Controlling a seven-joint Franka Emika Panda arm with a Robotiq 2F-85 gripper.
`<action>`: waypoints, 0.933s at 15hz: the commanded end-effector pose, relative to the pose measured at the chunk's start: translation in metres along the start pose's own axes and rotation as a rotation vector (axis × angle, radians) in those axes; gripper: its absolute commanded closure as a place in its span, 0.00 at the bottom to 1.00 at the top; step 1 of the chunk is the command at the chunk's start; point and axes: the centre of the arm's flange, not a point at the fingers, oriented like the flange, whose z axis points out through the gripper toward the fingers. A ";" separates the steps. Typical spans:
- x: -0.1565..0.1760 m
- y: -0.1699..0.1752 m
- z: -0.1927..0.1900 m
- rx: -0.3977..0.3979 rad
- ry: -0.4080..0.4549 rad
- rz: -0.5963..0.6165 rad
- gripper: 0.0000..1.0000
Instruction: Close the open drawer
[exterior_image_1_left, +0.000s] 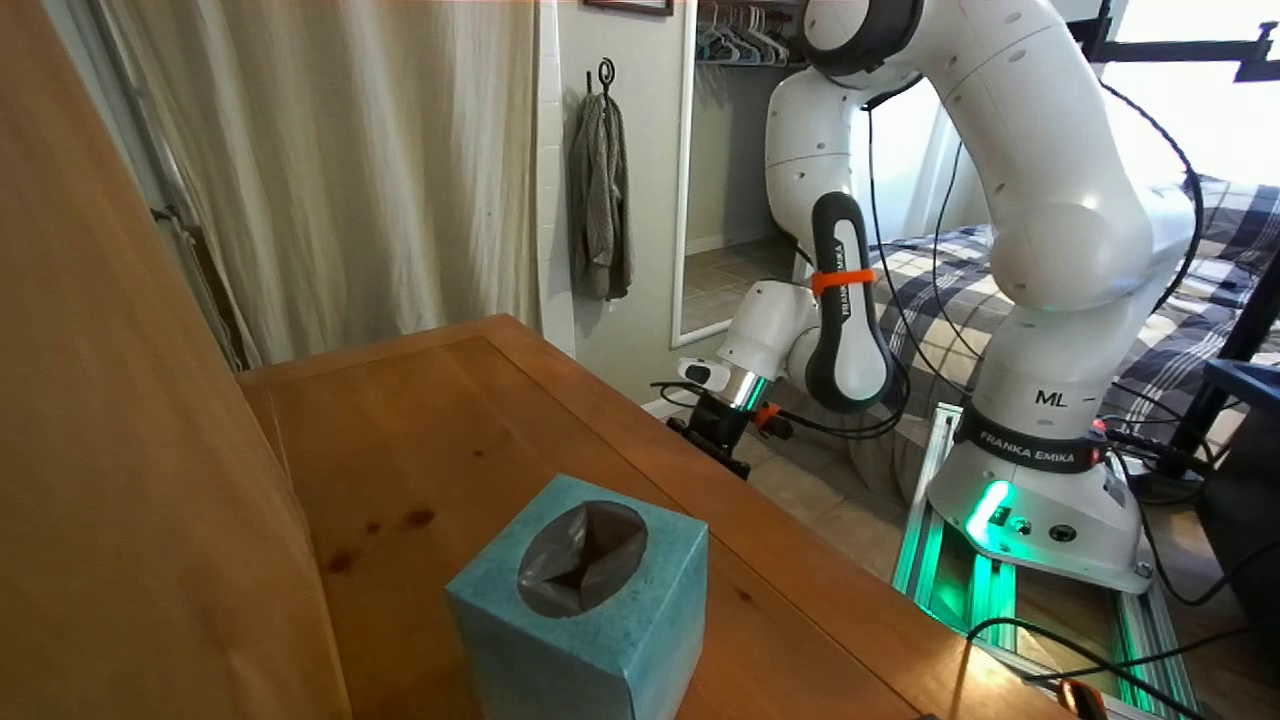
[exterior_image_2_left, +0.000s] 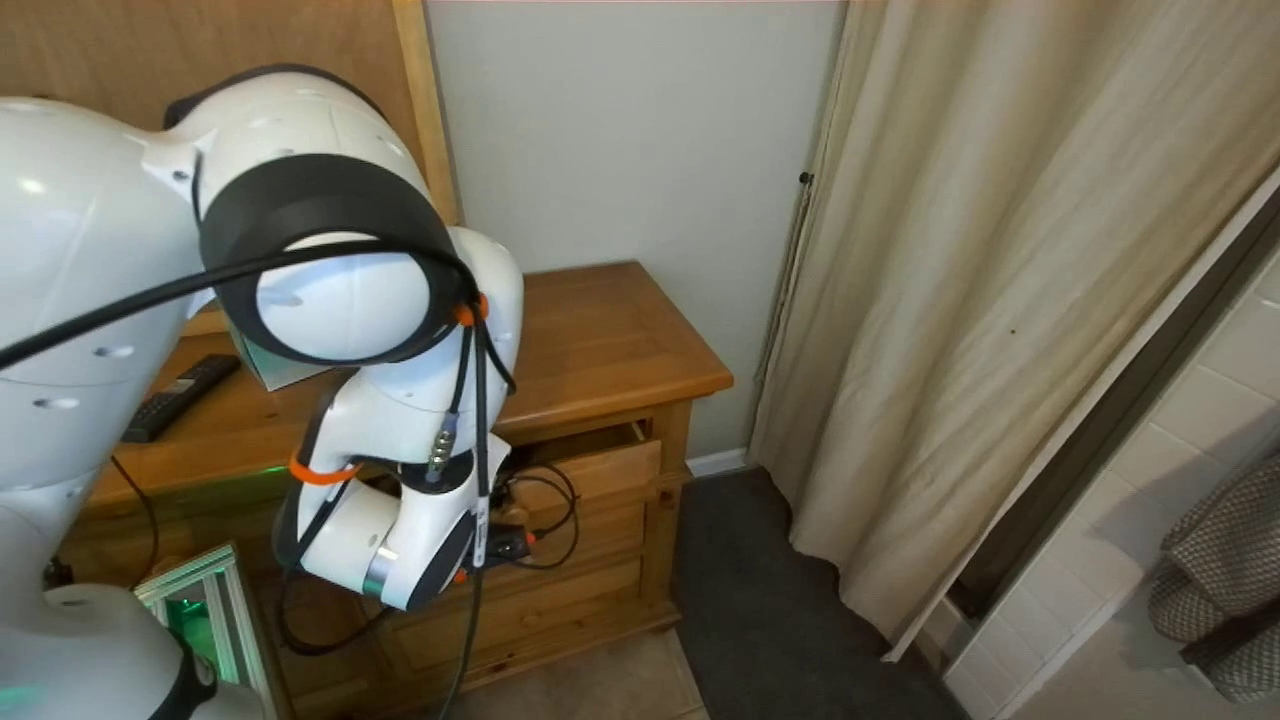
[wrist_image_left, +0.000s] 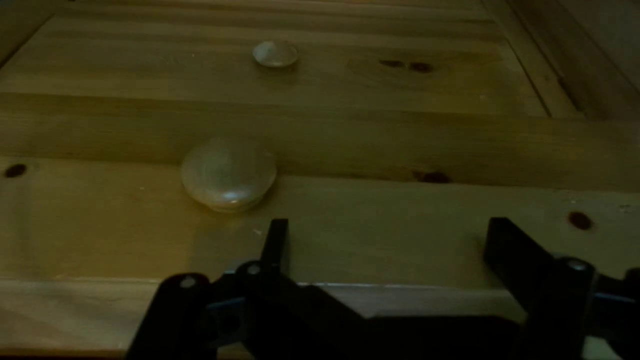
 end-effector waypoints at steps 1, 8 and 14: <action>0.024 0.019 0.026 0.014 0.089 -0.012 0.00; 0.046 0.036 0.064 0.019 0.138 0.010 0.00; 0.022 0.071 0.021 -0.080 -0.078 0.039 0.00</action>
